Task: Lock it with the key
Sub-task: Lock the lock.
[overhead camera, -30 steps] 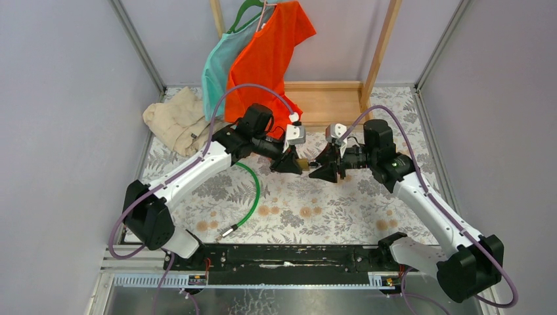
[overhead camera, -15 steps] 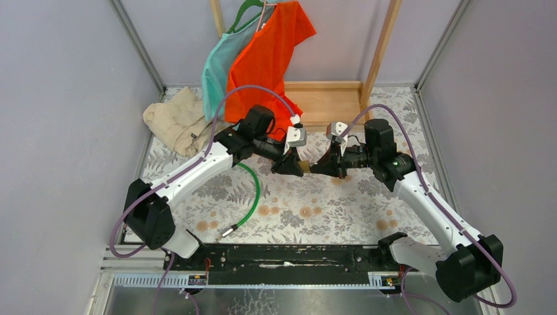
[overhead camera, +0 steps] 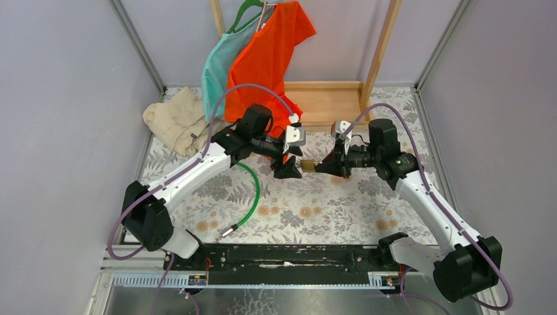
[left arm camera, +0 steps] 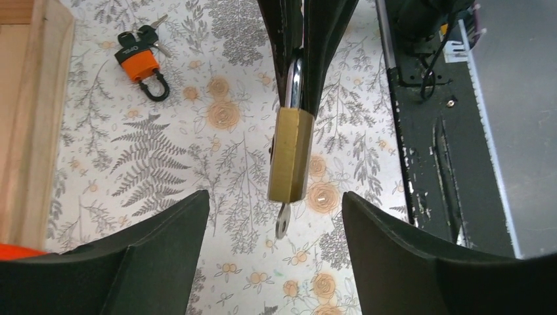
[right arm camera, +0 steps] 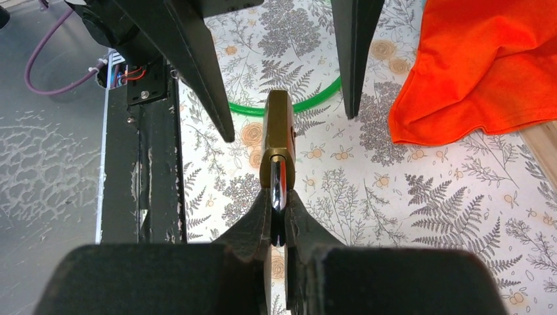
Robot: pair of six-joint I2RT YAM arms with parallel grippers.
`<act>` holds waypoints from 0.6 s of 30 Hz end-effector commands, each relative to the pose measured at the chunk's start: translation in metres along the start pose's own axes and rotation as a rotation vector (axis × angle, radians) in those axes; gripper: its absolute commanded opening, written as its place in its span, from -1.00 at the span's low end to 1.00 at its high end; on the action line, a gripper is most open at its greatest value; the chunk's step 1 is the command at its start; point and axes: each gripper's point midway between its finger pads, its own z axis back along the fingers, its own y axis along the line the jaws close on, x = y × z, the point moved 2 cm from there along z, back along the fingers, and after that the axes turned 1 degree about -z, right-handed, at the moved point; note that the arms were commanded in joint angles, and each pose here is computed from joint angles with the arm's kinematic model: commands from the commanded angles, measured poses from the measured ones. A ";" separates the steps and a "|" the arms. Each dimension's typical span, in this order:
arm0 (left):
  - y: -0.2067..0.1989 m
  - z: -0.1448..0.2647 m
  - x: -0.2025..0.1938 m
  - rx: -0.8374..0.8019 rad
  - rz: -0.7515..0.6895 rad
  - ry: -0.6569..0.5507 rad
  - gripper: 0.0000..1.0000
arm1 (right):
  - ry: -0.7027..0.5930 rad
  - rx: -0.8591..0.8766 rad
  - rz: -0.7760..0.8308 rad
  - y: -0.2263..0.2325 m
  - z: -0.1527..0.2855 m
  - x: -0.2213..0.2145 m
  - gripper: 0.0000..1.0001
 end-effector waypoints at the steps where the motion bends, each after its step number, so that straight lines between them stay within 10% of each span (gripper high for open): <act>1: 0.004 0.014 -0.003 0.060 -0.086 0.040 0.60 | -0.059 0.065 0.078 0.010 0.008 0.025 -1.00; 18: 0.000 0.004 0.002 -0.062 0.038 0.024 -0.26 | -0.062 0.091 0.069 0.012 0.007 0.018 -1.00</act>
